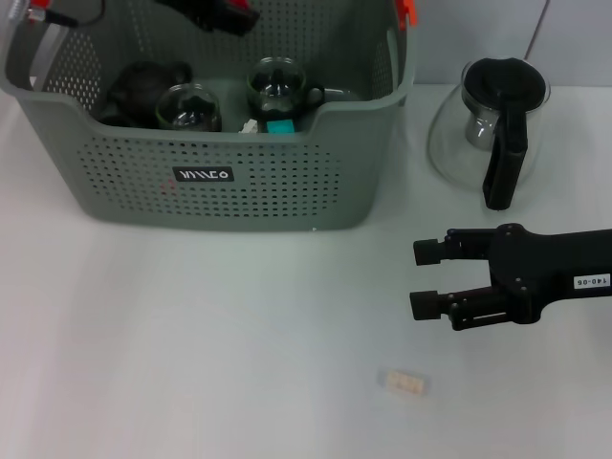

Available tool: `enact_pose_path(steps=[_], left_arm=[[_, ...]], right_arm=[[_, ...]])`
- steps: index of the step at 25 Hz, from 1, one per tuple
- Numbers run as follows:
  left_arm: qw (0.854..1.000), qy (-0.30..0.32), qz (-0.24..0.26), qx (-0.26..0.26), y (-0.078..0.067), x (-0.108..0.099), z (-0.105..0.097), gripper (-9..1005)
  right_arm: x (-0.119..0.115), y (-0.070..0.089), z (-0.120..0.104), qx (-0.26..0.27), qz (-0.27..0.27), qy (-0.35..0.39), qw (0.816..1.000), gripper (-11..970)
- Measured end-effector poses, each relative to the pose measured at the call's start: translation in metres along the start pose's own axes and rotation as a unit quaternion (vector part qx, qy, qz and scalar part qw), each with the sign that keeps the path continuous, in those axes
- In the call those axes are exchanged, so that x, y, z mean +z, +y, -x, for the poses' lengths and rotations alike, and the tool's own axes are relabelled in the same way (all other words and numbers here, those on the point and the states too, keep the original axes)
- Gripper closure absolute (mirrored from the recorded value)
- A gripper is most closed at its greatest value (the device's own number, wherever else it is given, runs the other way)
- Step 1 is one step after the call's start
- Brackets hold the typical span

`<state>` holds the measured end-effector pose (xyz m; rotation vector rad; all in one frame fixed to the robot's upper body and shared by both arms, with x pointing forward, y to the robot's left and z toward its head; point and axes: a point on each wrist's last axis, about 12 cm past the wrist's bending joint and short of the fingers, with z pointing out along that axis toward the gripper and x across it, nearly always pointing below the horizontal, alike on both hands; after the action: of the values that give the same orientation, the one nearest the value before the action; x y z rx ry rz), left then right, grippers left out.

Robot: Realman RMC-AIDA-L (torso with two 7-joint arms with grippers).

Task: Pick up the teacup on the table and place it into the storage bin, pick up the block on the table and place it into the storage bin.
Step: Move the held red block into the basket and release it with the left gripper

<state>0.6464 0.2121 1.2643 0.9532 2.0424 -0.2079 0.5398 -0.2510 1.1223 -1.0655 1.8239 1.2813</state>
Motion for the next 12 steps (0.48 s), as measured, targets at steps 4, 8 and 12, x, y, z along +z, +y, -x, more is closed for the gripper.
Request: enact_pose_path(steps=[4,8,12], left_arm=[[0.999,-0.015,0.016,-0.027,0.013,0.013,-0.005,354],[0.998,-0.024,0.029,-0.04,0.016,0.02,-0.009,354],[0.998,-0.025,0.034,-0.054,0.017,0.024,-0.013,353]], right_arm=[[0.0,0.0,0.001,-0.001,0.0,0.001,1.0,63],[-0.001,-0.001,0.002,-0.003,-0.001,0.002,1.0,63],[-0.002,-0.001,0.003,-0.005,-0.001,0.003,1.0,62]])
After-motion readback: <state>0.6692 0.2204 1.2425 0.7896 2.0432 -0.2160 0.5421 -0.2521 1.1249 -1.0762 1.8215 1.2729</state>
